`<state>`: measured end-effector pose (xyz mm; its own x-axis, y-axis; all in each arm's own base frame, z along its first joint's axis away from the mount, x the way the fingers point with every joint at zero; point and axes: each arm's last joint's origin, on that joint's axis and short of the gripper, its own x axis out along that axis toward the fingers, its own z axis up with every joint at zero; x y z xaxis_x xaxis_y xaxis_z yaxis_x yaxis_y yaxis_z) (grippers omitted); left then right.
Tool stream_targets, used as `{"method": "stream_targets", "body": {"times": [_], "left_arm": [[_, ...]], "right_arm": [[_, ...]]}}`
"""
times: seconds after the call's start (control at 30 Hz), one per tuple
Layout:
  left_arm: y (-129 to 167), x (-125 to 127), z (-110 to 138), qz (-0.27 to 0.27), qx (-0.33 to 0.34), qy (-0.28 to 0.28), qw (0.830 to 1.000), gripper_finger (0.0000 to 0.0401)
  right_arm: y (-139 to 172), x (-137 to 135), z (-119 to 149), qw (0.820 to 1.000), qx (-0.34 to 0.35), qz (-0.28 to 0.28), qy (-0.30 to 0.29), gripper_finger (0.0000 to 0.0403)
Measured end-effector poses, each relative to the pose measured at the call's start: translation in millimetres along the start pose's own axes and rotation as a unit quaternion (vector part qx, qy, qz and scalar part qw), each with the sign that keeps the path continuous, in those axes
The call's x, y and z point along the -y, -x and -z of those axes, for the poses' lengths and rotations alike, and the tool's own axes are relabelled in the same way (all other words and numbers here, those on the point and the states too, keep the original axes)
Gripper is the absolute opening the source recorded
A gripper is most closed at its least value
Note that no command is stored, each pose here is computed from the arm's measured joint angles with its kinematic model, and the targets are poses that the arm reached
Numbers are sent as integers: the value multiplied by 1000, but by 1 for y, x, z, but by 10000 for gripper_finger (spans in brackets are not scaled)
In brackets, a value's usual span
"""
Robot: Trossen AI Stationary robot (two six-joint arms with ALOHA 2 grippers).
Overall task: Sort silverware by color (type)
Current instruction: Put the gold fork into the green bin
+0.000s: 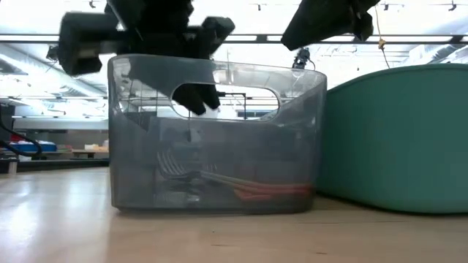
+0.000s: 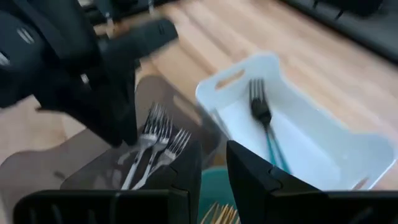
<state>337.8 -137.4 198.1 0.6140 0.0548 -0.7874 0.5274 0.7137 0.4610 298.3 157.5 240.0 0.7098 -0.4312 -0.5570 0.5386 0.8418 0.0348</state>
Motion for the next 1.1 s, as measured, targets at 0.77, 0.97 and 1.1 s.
{"method": "stream_targets", "body": {"times": [0.77,0.97,1.1], "left_arm": [[38,15,25,-29,3,31,999,68],[59,12,34,-42,37,56,997,68],[67,13,45,-51,58,76,994,68]], "right_arm": [[-6,55,63,944,-242,164,-151,107],[-21,77,83,922,-286,199,-166,108],[-26,87,90,908,-317,214,-172,108]]}}
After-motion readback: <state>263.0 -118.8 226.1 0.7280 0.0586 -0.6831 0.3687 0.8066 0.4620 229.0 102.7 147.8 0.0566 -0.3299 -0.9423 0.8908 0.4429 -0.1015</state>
